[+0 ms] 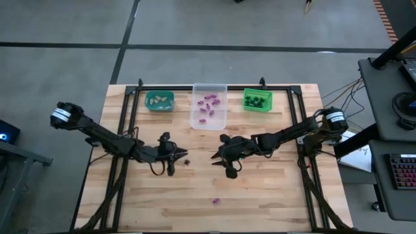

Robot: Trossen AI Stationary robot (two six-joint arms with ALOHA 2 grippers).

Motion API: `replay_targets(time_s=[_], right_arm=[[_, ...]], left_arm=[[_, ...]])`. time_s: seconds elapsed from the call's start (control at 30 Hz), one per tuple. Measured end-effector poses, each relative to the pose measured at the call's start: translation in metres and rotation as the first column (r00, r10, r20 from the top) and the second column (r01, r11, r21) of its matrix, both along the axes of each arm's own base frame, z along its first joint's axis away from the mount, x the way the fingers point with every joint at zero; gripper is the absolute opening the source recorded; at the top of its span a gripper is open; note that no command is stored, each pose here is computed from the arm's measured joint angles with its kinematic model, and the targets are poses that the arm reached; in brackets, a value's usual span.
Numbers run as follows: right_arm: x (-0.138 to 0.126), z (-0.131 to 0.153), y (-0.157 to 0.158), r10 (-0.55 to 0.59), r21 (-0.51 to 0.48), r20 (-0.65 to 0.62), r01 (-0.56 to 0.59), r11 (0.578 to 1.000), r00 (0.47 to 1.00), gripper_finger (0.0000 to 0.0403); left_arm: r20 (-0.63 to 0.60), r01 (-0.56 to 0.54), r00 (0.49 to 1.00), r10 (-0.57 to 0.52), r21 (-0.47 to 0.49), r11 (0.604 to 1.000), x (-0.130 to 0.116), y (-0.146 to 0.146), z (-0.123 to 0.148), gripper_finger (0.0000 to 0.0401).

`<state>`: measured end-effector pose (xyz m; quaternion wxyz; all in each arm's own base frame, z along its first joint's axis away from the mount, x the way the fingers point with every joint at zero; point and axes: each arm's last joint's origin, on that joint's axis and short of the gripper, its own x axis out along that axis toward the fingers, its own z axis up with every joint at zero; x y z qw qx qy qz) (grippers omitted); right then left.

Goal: Sort Halloween decoration
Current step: Put the black spider toy into the green bin

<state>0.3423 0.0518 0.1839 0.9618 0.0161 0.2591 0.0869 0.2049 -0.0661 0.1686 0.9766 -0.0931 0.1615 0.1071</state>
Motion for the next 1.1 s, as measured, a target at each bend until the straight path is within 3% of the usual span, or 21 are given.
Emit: replay_targets(time_s=[0.13, 0.23, 0.33, 0.57, 0.87, 1.1], right_arm=[[0.015, -0.015, -0.001, -0.008, 0.004, 0.088, 0.007, 1.000, 0.996, 0.0116], [0.023, -0.027, -0.009, -0.079, 0.026, 0.115, 0.077, 0.997, 0.990, 0.0116], [0.032, -0.036, -0.014, -0.142, 0.039, 0.099, 0.139, 0.990, 0.985, 0.0116], [0.067, -0.054, -0.009, -0.142, 0.034, 0.037, 0.141, 0.989, 0.989, 0.0090], [0.103, -0.073, -0.006, -0.107, -0.067, -0.125, 0.099, 0.993, 0.986, 0.0015], [0.119, -0.082, -0.004, -0.106, -0.064, -0.121, 0.099, 0.993, 0.987, 0.0009]], left_arm=[[-0.118, -0.002, 0.993, 0.004, 0.020, 1.000, -0.005, 0.001, -0.011, 0.0038], [-0.209, -0.021, 0.978, 0.018, -0.011, 1.000, -0.009, 0.002, -0.021, 0.0038], [-0.265, -0.044, 0.964, 0.035, -0.027, 0.999, -0.009, 0.001, -0.033, 0.0038], [-0.369, -0.006, 0.929, -0.005, -0.029, 1.000, -0.005, -0.005, -0.058, 0.0038], [-0.411, -0.002, 0.912, -0.006, -0.019, 1.000, 0.001, -0.011, -0.076, 0.0039], [-0.398, -0.007, 0.917, -0.002, -0.022, 1.000, 0.003, -0.013, -0.082, 0.0039]])
